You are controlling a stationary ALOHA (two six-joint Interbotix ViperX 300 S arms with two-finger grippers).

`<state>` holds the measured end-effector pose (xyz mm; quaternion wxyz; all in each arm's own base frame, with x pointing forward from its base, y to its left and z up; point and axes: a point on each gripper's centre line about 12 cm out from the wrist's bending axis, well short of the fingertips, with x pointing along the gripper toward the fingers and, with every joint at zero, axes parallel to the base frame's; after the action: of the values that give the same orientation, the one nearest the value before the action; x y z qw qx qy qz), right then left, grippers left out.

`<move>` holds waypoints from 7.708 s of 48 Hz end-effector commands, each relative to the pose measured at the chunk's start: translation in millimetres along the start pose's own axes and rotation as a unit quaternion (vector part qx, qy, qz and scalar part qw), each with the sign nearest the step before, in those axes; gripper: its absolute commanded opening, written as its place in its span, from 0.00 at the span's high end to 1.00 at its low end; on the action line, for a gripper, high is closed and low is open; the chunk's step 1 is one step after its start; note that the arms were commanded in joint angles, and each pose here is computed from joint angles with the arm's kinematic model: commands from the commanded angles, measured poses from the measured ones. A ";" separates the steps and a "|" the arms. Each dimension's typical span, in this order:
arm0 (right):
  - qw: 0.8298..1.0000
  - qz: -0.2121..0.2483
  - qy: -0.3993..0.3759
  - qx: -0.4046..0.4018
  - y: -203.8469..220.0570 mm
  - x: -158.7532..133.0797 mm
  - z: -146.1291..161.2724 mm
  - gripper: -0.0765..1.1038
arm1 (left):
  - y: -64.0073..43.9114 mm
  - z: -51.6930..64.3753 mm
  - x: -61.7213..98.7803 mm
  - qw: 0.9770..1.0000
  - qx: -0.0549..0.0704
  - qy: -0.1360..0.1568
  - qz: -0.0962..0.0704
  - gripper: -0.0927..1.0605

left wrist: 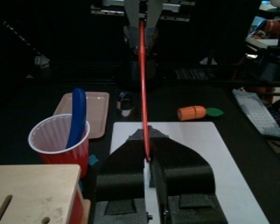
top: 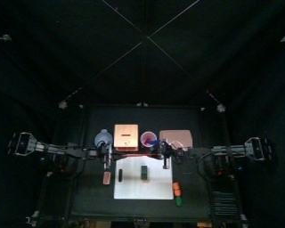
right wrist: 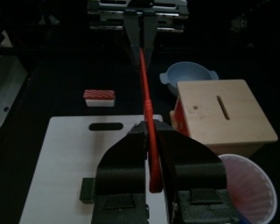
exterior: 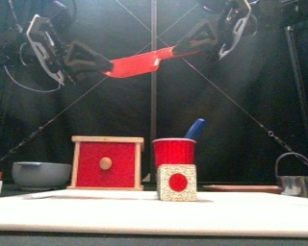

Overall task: Cut the sushi into 4 pieces with the knife
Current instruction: Cut the sushi into 4 pieces

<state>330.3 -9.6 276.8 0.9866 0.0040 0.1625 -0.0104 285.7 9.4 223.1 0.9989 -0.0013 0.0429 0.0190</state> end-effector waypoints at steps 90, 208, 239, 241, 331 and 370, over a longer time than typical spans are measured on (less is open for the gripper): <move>0.979 0.012 0.203 0.028 19.9 45.6 -114.0 0.80 | -38.4 -108.3 85.5 0.987 0.019 0.152 -0.056 0.85; 0.975 0.035 0.220 0.014 43.2 54.6 -105.7 0.80 | -55.1 -108.6 82.2 0.973 0.039 0.210 -0.084 0.86; 0.957 0.025 0.288 0.027 43.4 70.0 -147.8 0.80 | -54.3 -152.8 95.3 0.950 0.042 0.301 -0.077 0.86; 0.956 0.022 0.291 0.026 40.9 69.1 -147.2 0.80 | -52.8 -151.0 95.1 0.950 0.044 0.299 -0.077 0.86; 0.971 0.046 0.233 0.035 61.6 56.4 -86.5 0.80 | -67.5 -83.6 85.1 0.972 -0.039 0.224 -0.052 0.86; 0.974 0.052 0.218 0.030 63.8 50.6 -79.3 0.80 | -84.5 -58.0 88.4 0.978 -0.035 0.191 -0.077 0.86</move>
<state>345.2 54.7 160.3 0.9074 0.0408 0.4169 0.0331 356.9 -67.1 132.5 0.9599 -0.0407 0.2729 -0.0498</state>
